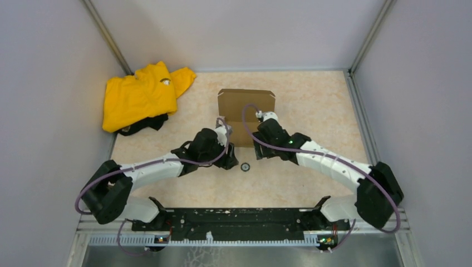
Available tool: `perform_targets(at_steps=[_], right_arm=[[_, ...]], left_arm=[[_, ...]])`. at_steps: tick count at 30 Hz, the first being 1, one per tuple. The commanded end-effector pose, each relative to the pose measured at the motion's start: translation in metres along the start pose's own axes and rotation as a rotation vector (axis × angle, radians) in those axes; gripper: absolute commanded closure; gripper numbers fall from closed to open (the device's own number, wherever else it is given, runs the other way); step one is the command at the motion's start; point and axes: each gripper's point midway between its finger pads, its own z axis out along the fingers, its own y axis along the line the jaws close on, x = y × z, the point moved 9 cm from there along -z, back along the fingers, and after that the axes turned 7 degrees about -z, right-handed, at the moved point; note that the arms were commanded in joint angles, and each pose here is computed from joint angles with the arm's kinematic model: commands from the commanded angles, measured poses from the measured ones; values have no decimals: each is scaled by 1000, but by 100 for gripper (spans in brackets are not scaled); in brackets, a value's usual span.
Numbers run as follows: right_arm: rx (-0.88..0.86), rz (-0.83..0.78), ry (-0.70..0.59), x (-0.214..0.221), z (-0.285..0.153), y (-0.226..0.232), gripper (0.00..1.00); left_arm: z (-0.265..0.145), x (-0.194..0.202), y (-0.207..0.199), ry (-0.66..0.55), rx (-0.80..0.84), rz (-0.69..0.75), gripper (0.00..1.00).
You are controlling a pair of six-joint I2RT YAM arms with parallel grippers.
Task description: Fold the paper box
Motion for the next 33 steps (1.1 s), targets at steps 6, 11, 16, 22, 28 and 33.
perform_targets(at_steps=[6, 11, 16, 22, 28, 33], right_arm=[[-33, 110, -87, 0, -42, -30, 34], [-55, 111, -91, 4, -43, -30, 34], [-65, 107, -85, 8, -40, -31, 33], [-77, 104, -91, 9, -40, -31, 33], [-75, 109, -102, 9, -45, -35, 33], [-63, 116, -119, 8, -54, -40, 32]], left_arm=[[37, 5, -31, 48, 15, 258, 38], [52, 14, -41, 78, -2, 313, 38], [63, 22, -43, 105, -4, 327, 36], [70, 25, -41, 113, -54, 334, 36], [73, 28, -46, 129, -78, 352, 35], [72, 36, -46, 154, -98, 356, 36]])
